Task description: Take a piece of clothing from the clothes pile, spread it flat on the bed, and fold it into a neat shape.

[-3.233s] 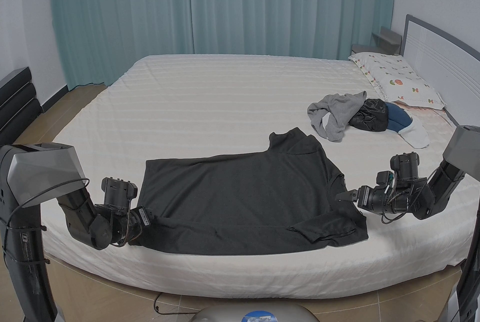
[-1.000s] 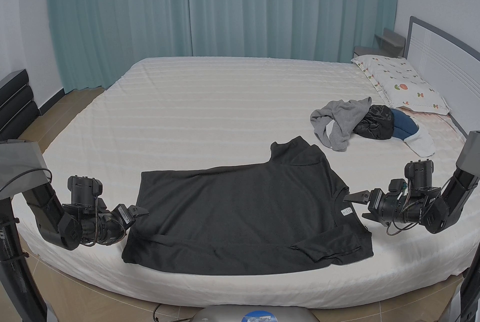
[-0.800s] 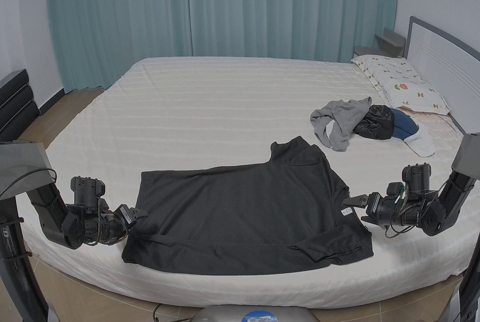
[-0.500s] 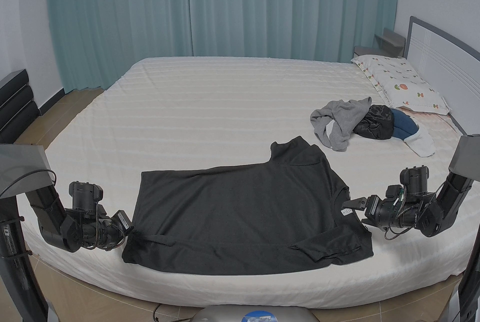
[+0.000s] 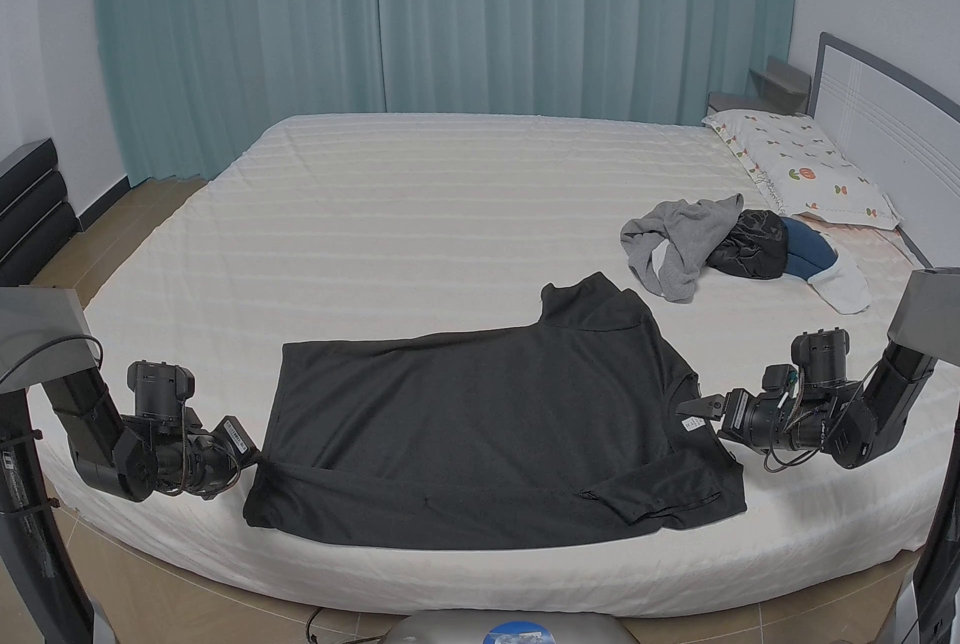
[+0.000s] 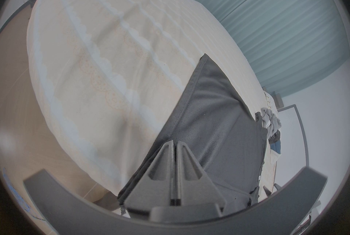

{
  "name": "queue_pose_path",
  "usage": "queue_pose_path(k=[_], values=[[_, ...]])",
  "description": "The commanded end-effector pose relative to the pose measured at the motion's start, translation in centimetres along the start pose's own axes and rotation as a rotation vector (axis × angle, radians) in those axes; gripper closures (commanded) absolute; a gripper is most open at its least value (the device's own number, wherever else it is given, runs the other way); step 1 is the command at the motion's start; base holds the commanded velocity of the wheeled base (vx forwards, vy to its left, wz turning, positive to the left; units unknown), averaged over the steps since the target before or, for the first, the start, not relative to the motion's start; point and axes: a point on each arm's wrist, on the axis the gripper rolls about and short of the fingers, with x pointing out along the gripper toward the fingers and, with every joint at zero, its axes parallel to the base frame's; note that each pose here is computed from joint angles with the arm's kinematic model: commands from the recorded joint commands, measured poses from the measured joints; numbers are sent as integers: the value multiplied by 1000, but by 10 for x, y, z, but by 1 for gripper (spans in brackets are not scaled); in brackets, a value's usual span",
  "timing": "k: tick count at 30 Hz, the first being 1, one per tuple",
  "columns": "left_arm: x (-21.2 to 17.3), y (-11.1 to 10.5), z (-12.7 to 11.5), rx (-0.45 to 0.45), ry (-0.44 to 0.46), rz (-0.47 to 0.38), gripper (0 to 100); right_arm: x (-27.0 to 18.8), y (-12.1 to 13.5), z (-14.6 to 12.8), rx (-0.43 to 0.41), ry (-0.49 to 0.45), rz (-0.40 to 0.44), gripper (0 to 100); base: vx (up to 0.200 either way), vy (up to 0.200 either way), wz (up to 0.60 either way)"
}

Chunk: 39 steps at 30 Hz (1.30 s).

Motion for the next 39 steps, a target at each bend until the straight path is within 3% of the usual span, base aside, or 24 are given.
queue_pose_path(k=[1, 6, 24, 25, 39], values=[[-2, -3, 1, -20, -9, -10, 100, 14, -10, -5, 0, 32, 4, 0, 0, 0, 0], [-2, -4, 1, -21, -10, -13, 100, 13, -15, -9, 12, 75, 53, 0, 0, 0, 0], [-3, -4, 0, -19, -7, -11, 100, 22, -24, -20, -7, 136, 65, 0, 0, 0, 0], [-3, -4, 0, -19, -8, -12, 100, 22, -24, -20, -7, 136, 65, 100, 0, 0, 0], [-10, -7, 0, -12, -24, -14, 100, 9, -20, -17, -1, 110, 58, 100, 0, 0, 0]])
